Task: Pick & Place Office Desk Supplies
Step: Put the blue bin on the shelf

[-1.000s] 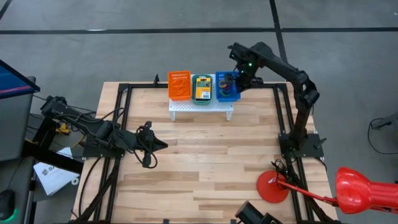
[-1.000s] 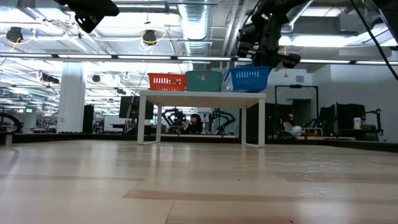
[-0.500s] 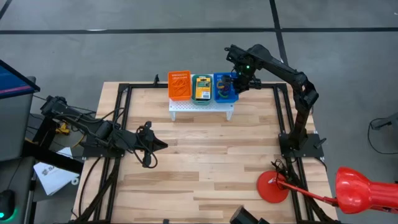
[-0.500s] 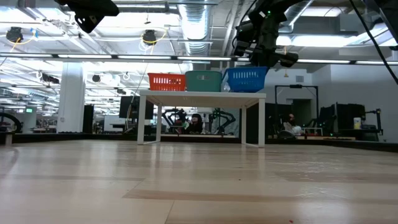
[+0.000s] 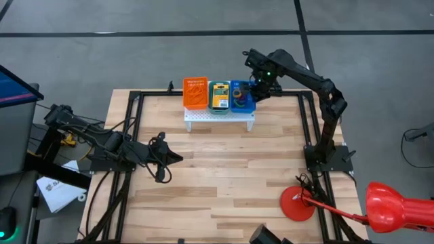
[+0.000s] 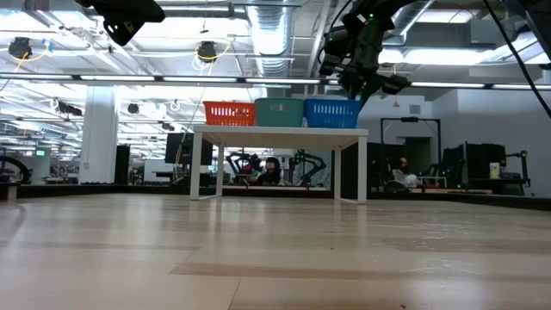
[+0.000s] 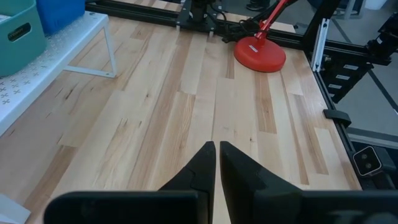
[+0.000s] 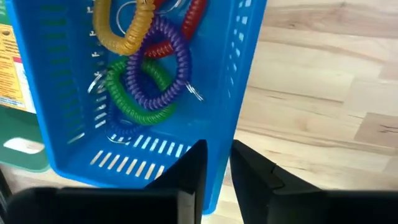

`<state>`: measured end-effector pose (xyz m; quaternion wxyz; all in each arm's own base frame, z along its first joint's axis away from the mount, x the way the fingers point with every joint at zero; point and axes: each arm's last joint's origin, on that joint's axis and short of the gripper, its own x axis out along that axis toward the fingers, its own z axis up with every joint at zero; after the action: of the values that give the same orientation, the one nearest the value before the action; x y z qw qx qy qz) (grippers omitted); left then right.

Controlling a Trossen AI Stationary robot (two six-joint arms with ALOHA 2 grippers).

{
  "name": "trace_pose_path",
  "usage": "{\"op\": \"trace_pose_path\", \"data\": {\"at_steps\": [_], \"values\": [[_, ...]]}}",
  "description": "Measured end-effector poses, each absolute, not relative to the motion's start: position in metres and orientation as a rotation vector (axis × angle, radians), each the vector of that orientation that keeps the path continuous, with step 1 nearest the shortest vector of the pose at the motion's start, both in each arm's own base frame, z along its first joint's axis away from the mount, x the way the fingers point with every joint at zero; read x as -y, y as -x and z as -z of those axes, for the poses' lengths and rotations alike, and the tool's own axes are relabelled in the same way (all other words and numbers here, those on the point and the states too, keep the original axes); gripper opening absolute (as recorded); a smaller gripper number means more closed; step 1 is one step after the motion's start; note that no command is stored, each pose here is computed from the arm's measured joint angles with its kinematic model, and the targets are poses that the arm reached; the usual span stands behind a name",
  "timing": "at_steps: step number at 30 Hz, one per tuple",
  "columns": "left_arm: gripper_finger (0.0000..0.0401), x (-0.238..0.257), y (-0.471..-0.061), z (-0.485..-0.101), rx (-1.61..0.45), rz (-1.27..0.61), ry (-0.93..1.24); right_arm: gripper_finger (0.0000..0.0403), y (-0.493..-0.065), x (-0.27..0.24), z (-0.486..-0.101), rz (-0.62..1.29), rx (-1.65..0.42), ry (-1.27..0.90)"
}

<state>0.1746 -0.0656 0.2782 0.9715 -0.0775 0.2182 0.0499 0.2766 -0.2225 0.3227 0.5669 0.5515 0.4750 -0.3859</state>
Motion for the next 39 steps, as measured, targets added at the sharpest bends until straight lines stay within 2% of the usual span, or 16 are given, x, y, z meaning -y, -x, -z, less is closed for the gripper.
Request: {"op": "trace_pose_path", "data": {"at_steps": [16,30,39], "values": [[0.0017,0.066,-0.174,-0.278,-0.441,-0.101,0.156,0.0085,-0.266,0.229,-0.322,0.953,-1.157,-1.241],[0.0017,0.066,-0.174,-0.278,-0.440,-0.101,0.155,0.0085,-0.277,0.218,-0.330,0.853,-1.091,-1.249],[0.0017,0.066,-0.174,-0.278,-0.440,-0.101,0.156,0.0085,-0.278,0.218,-0.331,0.863,-1.076,-1.238]]}}
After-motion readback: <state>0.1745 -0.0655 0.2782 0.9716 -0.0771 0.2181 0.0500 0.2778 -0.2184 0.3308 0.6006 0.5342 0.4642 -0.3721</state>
